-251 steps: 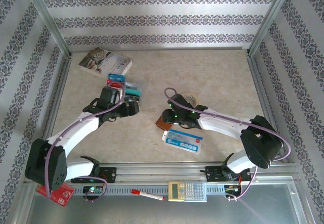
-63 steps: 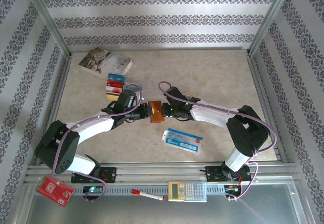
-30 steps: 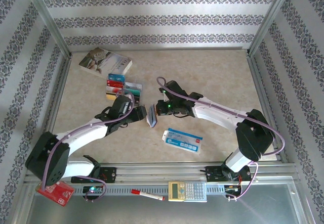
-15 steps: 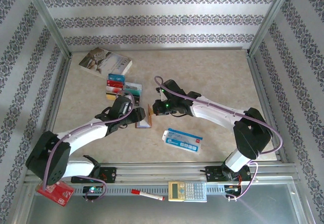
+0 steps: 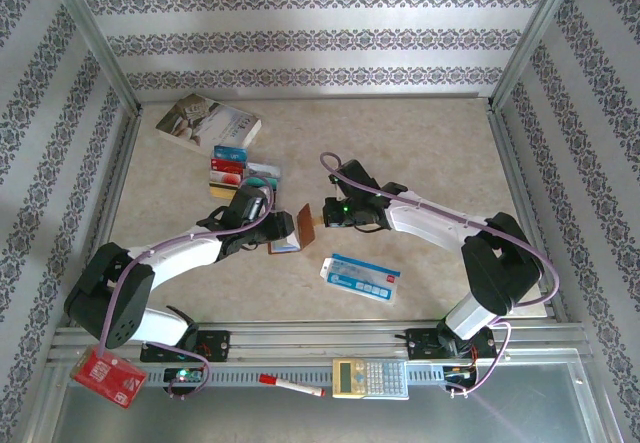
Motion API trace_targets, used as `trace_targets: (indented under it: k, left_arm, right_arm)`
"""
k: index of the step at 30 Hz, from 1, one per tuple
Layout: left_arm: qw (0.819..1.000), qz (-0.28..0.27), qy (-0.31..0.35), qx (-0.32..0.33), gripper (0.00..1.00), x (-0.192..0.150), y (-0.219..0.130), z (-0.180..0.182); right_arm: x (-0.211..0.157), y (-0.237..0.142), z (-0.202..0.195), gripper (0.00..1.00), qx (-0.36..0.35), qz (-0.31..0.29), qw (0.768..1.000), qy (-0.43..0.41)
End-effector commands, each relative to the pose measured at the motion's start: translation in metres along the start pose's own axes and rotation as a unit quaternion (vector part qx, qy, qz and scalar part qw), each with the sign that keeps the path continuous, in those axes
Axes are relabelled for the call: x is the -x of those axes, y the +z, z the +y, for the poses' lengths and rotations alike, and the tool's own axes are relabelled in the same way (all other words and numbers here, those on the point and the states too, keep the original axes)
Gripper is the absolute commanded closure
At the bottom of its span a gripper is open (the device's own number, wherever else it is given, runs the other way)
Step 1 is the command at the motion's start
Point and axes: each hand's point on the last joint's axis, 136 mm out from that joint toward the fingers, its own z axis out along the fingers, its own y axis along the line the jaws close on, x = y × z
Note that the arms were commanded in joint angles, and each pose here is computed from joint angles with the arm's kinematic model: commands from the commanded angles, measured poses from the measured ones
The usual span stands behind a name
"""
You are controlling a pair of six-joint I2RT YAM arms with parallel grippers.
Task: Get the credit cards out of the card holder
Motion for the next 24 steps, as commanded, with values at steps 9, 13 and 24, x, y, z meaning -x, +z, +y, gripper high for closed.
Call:
trace_targets:
  k: [9,13,24]
  left_arm:
    - [0.999,0.001,-0.039,0.021,0.42,0.0,0.004,0.01]
    - [0.999,0.009,-0.037,0.035,0.37,-0.004,0.004,0.016]
    - [0.998,0.039,-0.046,0.025,0.36,-0.014,0.016,0.016]
  right_arm:
    - [-0.01,0.017,-0.025,0.92,-0.038,0.017,0.999,0.008]
    - [-0.013,0.019,-0.026,0.92,-0.037,0.02,0.999,0.012]
    - [-0.013,0.02,-0.028,0.92,-0.037,0.017,0.999,0.018]
